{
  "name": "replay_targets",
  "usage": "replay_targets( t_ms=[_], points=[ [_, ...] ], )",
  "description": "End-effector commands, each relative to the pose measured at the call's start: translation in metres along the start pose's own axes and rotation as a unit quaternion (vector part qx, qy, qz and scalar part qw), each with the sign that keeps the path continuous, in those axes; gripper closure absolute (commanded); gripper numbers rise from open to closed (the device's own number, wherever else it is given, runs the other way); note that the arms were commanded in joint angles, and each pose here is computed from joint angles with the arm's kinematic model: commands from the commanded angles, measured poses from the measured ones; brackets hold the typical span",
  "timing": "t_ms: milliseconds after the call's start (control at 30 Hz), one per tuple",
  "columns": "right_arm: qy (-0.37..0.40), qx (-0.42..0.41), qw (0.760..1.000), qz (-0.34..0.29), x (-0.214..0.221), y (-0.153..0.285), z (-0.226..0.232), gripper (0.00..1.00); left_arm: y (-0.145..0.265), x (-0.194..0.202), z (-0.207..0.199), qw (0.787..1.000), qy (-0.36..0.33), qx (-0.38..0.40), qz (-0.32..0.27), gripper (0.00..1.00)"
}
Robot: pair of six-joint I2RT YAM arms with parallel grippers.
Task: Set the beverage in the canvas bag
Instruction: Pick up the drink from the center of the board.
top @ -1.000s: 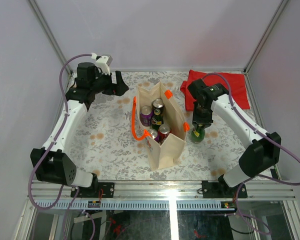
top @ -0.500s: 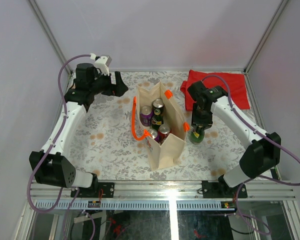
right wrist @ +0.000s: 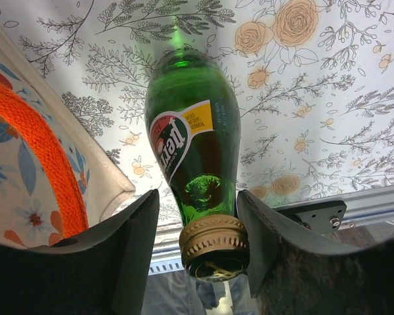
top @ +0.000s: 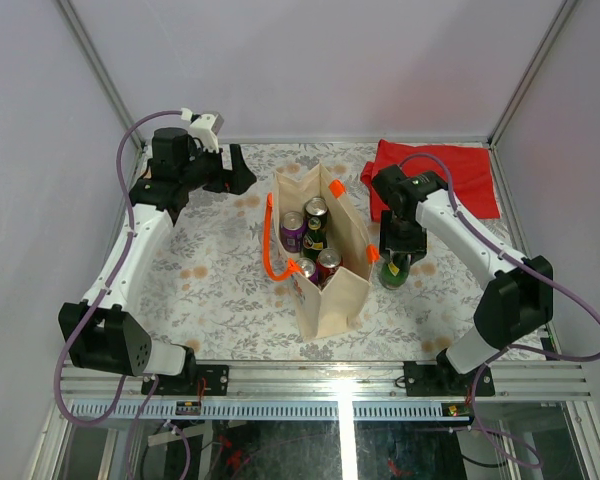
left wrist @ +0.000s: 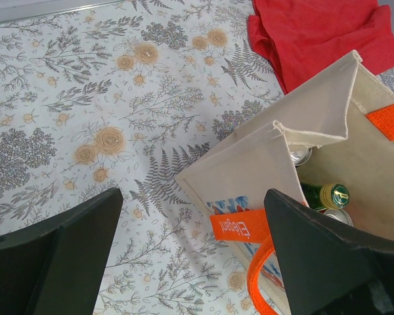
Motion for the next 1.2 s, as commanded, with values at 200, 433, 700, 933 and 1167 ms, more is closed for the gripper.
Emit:
replay_targets(
  t_ms=[200, 433, 700, 933, 1167],
  points=[
    [0.015, 0.004, 1.000, 0.001, -0.002, 0.006, 0.001, 0.49, 0.005, -0.003, 0.001, 1.000, 0.000, -0.008, -0.006, 0.11],
    [0.007, -0.005, 1.000, -0.001, 0.001, 0.008, 0.000, 0.74, 0.005, -0.002, 0.000, 1.000, -0.002, -0.007, -0.005, 0.11],
    [0.007, -0.013, 1.000, -0.007, 0.000, 0.012, -0.001, 1.00, 0.004, -0.003, 0.000, 1.000, -0.002, -0.005, -0.006, 0.11],
    [0.011, -0.018, 1.000, -0.021, -0.008, 0.029, -0.002, 1.00, 0.005, -0.003, 0.000, 1.000, -0.002, -0.005, -0.007, 0.11],
    [0.015, -0.026, 0.999, -0.027, -0.015, 0.042, 0.000, 1.00, 0.006, -0.003, 0.000, 1.000, -0.001, -0.005, -0.007, 0.11]
  ],
)
Point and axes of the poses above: each gripper's point midway between its finger pads, its own y axis back along the fingers, its own z axis along the line the jaws close on, x = y × z, the point moved 3 cm from there along y, back along the fingers, and after that the axes turned 11 degrees about -y, right-handed, at the moved point
